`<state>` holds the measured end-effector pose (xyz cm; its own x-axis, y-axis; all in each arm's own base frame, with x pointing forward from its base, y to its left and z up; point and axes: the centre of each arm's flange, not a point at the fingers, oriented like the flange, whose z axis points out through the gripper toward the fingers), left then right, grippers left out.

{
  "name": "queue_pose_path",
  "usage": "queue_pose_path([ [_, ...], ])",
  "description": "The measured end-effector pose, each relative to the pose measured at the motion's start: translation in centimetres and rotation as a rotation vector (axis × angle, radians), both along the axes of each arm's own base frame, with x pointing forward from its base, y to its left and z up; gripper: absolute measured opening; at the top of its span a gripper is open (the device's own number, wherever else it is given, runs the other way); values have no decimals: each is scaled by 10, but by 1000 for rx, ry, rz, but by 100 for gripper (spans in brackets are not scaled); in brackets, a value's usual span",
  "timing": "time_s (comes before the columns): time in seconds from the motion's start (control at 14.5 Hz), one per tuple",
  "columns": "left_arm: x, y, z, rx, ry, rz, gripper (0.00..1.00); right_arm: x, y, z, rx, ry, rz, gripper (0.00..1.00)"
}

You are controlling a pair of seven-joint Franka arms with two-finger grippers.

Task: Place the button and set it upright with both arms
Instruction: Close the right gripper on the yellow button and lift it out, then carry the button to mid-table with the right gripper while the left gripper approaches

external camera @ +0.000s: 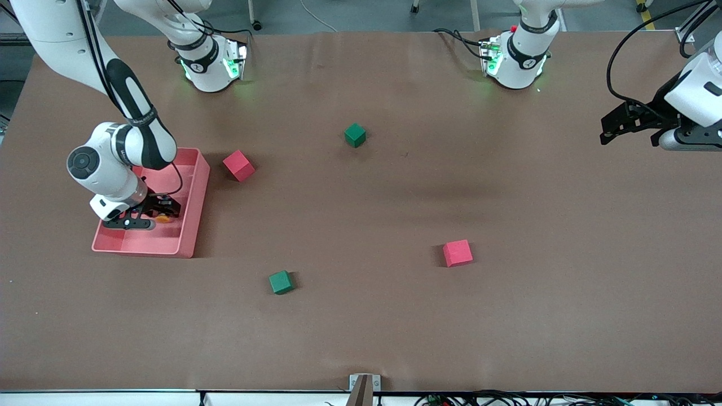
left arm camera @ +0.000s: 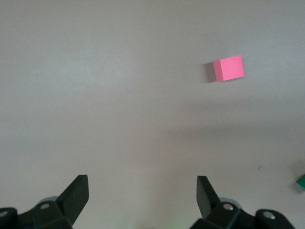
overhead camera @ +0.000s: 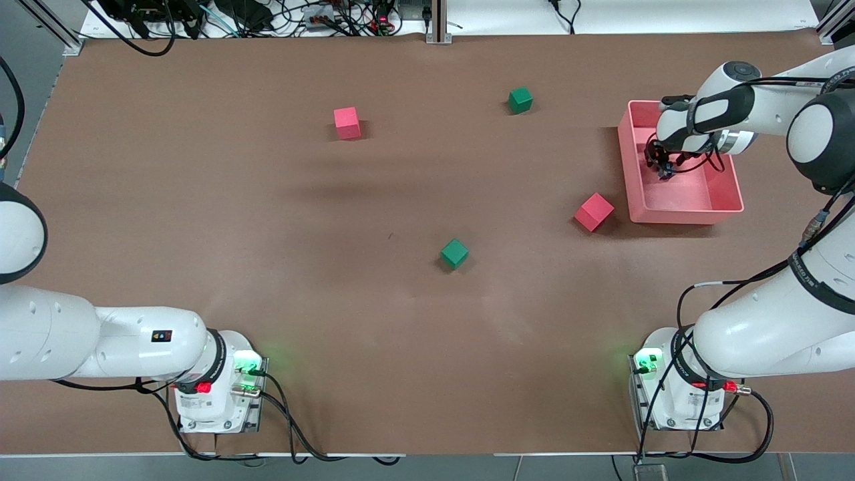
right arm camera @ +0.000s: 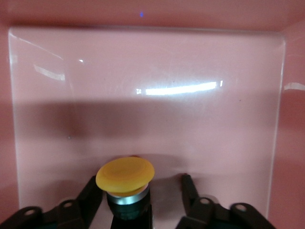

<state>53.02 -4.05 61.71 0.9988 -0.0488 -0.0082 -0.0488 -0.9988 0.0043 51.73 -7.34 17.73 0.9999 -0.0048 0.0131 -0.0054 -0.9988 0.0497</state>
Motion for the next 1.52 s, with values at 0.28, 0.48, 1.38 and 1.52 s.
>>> queue_pose_path([
  [0.28, 0, 0, -1, 0, 1, -1, 100, 4, 4, 2, 1, -16, 9, 47],
  [0.48, 0, 0, 0, 0, 0, -1, 100, 5, 5, 2, 1, -19, 10, 20],
  [1.38, 1, 0, -1, 0, 1, -1, 100, 53, -1, 134, 69, 140, 43, 8],
  [1.52, 1, 0, -1, 0, 1, -1, 100, 63, 14, 160, 125, 176, 10, 8],
])
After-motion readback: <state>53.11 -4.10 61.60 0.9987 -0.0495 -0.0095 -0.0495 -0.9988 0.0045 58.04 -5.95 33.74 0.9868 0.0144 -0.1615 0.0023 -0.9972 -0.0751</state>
